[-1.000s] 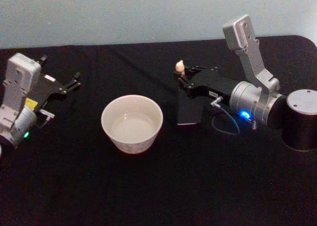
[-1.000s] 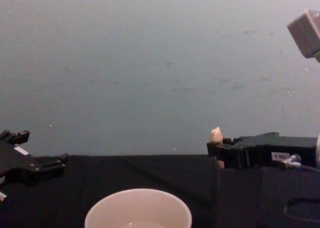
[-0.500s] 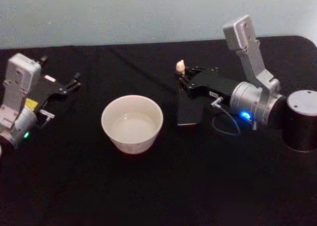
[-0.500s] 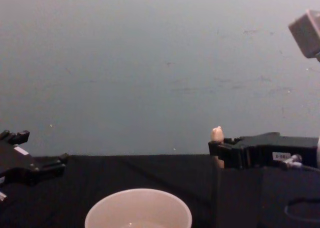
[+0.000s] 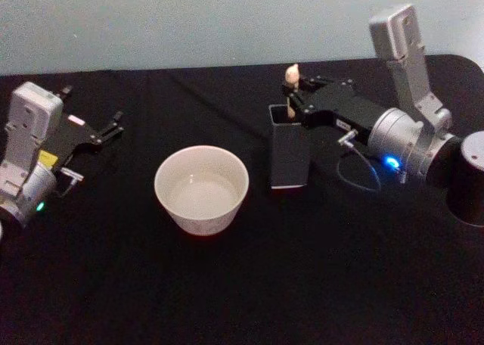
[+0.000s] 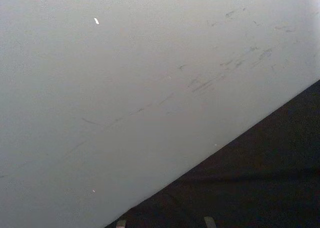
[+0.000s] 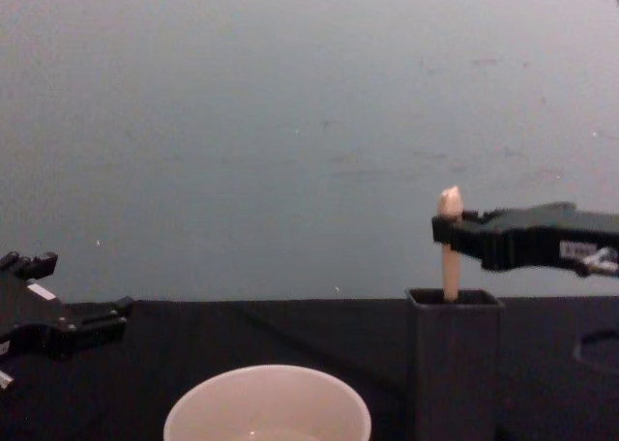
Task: Pick up the stirring spoon with one hand, stir inside the cup, then place it back in its original position.
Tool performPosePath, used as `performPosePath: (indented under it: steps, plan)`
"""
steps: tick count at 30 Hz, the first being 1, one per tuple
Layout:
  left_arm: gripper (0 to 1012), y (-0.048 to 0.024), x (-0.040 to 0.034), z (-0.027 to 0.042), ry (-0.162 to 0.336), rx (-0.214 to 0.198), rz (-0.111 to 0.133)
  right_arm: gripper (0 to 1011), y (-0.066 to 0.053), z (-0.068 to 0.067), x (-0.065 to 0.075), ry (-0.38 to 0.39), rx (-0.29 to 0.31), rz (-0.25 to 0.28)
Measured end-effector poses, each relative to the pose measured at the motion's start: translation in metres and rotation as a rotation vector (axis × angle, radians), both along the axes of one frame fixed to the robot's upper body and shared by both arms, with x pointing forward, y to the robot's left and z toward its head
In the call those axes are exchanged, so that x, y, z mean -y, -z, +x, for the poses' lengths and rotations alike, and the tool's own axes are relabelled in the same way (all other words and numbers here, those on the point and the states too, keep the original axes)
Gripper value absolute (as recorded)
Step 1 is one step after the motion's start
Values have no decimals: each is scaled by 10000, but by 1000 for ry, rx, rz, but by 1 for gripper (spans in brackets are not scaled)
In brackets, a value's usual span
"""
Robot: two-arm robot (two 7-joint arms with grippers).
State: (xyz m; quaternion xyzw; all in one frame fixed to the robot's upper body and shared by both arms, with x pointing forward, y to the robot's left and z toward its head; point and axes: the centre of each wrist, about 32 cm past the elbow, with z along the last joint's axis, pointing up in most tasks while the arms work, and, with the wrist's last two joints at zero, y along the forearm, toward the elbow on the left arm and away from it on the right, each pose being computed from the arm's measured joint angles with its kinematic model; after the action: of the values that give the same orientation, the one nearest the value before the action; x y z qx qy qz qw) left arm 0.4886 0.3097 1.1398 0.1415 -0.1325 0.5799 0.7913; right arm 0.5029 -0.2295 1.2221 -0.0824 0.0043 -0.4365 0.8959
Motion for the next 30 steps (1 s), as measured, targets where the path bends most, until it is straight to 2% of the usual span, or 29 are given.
performPosePath:
  steps: [8,16,24,30]
  plan:
    - [1001,0,0,0,0,0,0,197,-196,-115,82,-10,41,73]
    - [1001,0,0,0,0,0,0,197,-343,-210,132,-34,74,129]
    - [1001,0,0,0,0,0,0,195,-411,-241,128,-47,99,155]
    - [1001,0,0,0,0,0,0,195,-419,-243,58,-70,113,172]
